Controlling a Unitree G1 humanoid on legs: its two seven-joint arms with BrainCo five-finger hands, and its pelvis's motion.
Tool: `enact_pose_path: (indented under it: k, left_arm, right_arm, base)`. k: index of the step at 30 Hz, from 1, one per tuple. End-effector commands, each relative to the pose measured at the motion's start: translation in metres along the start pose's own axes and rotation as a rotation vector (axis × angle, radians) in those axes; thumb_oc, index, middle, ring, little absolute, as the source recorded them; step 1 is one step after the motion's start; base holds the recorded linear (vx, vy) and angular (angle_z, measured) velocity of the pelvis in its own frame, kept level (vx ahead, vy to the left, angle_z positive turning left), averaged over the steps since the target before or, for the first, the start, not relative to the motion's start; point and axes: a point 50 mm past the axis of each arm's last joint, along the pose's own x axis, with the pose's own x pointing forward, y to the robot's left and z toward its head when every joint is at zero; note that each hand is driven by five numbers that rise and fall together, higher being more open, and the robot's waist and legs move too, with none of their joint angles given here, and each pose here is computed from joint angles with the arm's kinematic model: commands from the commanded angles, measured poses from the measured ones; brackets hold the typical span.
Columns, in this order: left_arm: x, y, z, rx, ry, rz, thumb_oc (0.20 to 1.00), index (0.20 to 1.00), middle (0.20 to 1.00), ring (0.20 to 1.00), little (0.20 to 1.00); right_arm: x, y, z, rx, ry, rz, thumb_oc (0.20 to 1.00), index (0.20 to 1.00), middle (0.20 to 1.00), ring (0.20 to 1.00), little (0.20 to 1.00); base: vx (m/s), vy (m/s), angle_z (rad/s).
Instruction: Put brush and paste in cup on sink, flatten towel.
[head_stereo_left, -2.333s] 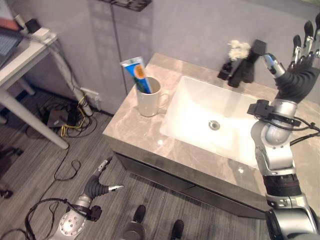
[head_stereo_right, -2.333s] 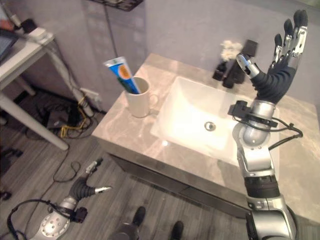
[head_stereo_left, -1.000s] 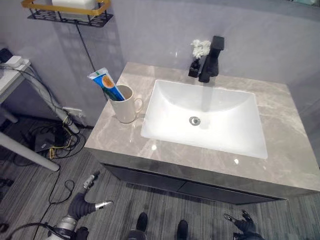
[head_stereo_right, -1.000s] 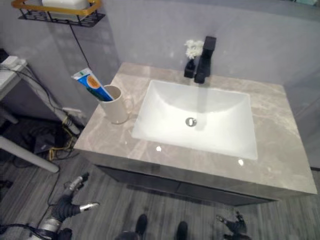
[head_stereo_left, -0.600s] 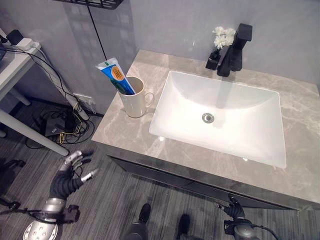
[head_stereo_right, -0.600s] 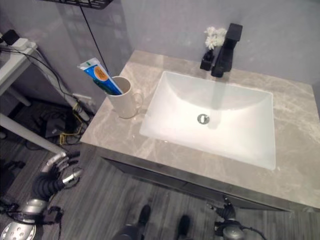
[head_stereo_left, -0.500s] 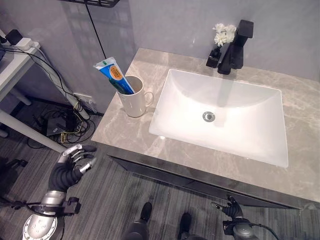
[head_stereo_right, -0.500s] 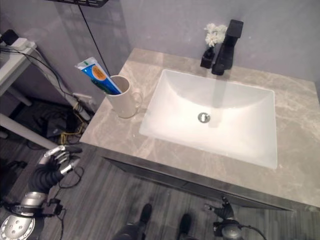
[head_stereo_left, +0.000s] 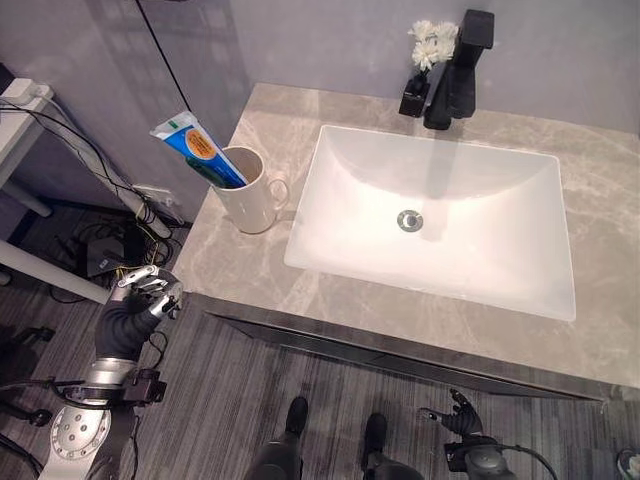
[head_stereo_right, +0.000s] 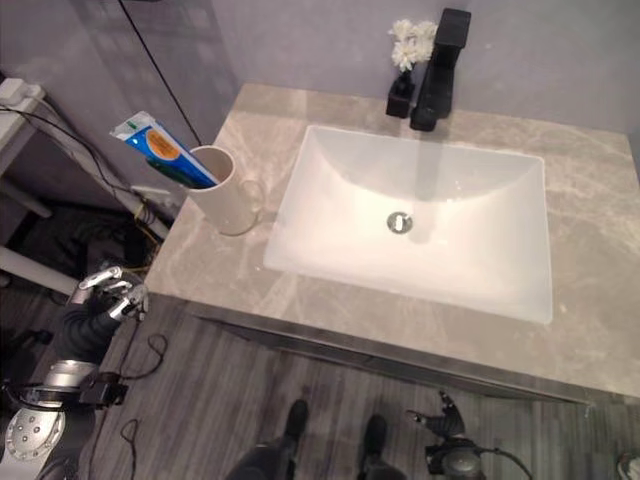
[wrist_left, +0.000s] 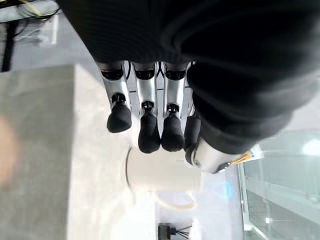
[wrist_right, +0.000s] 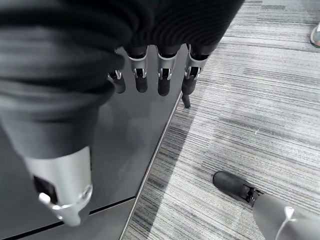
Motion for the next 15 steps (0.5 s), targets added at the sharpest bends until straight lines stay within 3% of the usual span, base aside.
enact_pose_path:
  k: [1, 15]
  left_arm:
    - [0.000, -0.002, 0.015, -0.035, -0.061, -0.026, 0.200, 0.200, 0.200, 0.200, 0.200]
    - [0.014, 0.003, 0.006, -0.020, -0.021, -0.004, 0.200, 0.200, 0.200, 0.200, 0.200]
  right_arm:
    - [0.005, -0.003, 0.018, -0.057, -0.076, 0.012, 1.000, 1.000, 1.000, 1.000, 1.000]
    - [0.009, 0.001, 0.036, -0.108, -0.134, 0.040, 1.000, 1.000, 1.000, 1.000, 1.000]
  base:
    - [0.00, 0.000, 0.00]
    - [0.01, -0.001, -0.05]
